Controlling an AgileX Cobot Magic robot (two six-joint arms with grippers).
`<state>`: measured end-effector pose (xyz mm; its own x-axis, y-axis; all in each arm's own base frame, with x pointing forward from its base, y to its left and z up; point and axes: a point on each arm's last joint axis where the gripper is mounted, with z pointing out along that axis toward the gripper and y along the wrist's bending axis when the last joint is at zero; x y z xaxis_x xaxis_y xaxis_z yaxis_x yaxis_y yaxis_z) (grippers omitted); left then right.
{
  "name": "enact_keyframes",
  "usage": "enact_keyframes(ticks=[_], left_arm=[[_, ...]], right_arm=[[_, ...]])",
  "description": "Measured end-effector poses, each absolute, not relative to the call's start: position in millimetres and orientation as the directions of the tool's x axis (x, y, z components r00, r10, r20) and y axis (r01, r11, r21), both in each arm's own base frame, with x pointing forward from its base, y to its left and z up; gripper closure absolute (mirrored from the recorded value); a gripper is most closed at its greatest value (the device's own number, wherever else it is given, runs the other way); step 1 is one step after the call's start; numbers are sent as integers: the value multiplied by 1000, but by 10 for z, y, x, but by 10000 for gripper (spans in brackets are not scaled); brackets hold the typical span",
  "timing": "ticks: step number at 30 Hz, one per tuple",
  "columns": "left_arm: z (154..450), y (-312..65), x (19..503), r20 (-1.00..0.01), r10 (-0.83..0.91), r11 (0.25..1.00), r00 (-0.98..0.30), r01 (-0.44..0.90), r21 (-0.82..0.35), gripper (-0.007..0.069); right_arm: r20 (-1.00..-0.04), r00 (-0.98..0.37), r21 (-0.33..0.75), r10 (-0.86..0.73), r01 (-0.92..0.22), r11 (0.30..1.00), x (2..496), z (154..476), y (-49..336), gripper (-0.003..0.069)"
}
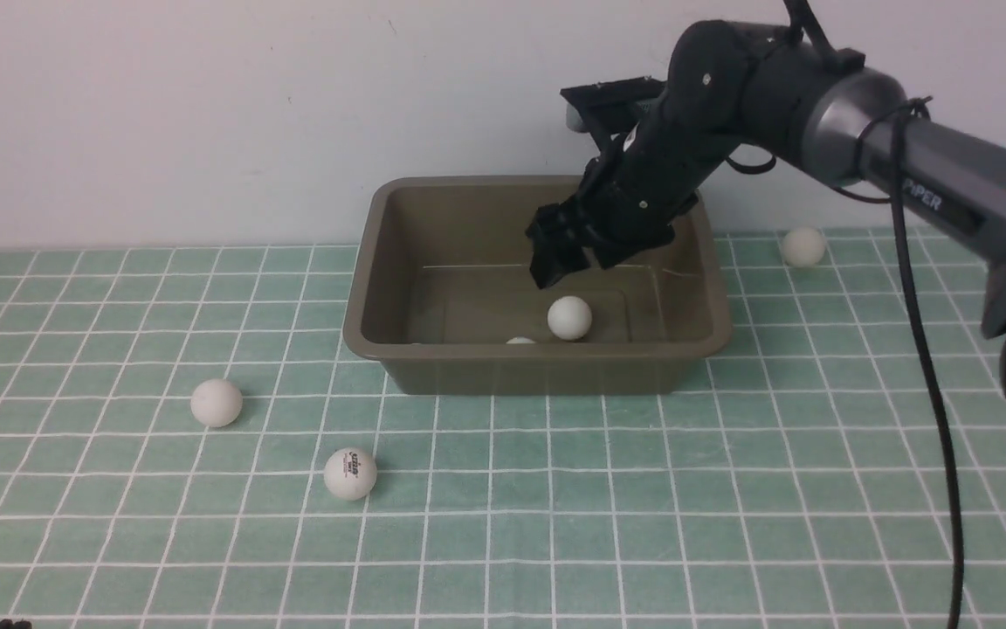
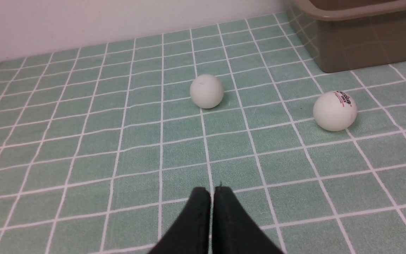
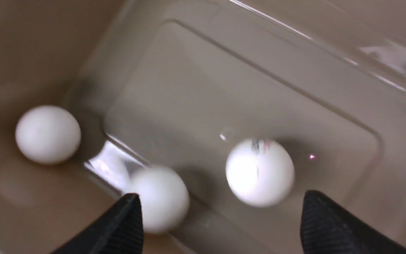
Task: Put the table tennis balls in the box on the green coffee tablecloth.
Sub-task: 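Release the ping pong ball into the bin and lift the gripper away, then reach for and grasp a ping pong ball on the table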
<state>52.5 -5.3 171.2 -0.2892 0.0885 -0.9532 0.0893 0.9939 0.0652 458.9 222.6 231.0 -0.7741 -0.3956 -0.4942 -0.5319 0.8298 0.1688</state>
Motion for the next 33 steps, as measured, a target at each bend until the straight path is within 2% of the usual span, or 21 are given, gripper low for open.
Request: enact_keyframes(ticks=[2,5,6,8,14,17,22,25,27,33], left_arm=[[1712,-53,525,-953,88,994,-289,89,65,629],[1712,-53,525,-953,88,994,-289,89,65,629],[1712,-53,525,-953,88,994,-289,89,65,629],[1712,-53,525,-953,88,994,-289,89,65,629],[1712,-53,525,-953,88,994,-289,89,65,629],[1712,-53,525,-953,88,994,-289,89,64,629],[1712,-53,525,-953,88,994,-289,89,64,629],[1712,-53,525,-953,88,994,-289,89,64,629],[1712,-53,525,-953,88,994,-289,89,64,629],[1712,-53,525,-953,88,994,-289,89,64,629]], right_arm=[[-494,-760,123,-423,-543,831,4554,2437,2166,121],[-511,-720,-3,-468,-544,839,4491,2790,1958,141],[-512,-718,-11,-471,-543,840,4487,2813,1943,143],[-521,-702,-85,-486,-524,848,4424,3075,1769,165],[-559,-715,-100,-420,-445,890,4205,3590,1339,202],[-550,-730,-103,-405,-421,901,4078,3660,1176,206],[-496,-793,-102,-355,-352,930,3691,3501,737,206],[-561,-769,-109,-307,-298,948,3368,3242,501,206],[-631,-719,-117,-292,-284,952,3297,3103,481,206],[-778,-573,-130,-257,-253,959,3397,2546,527,206]])
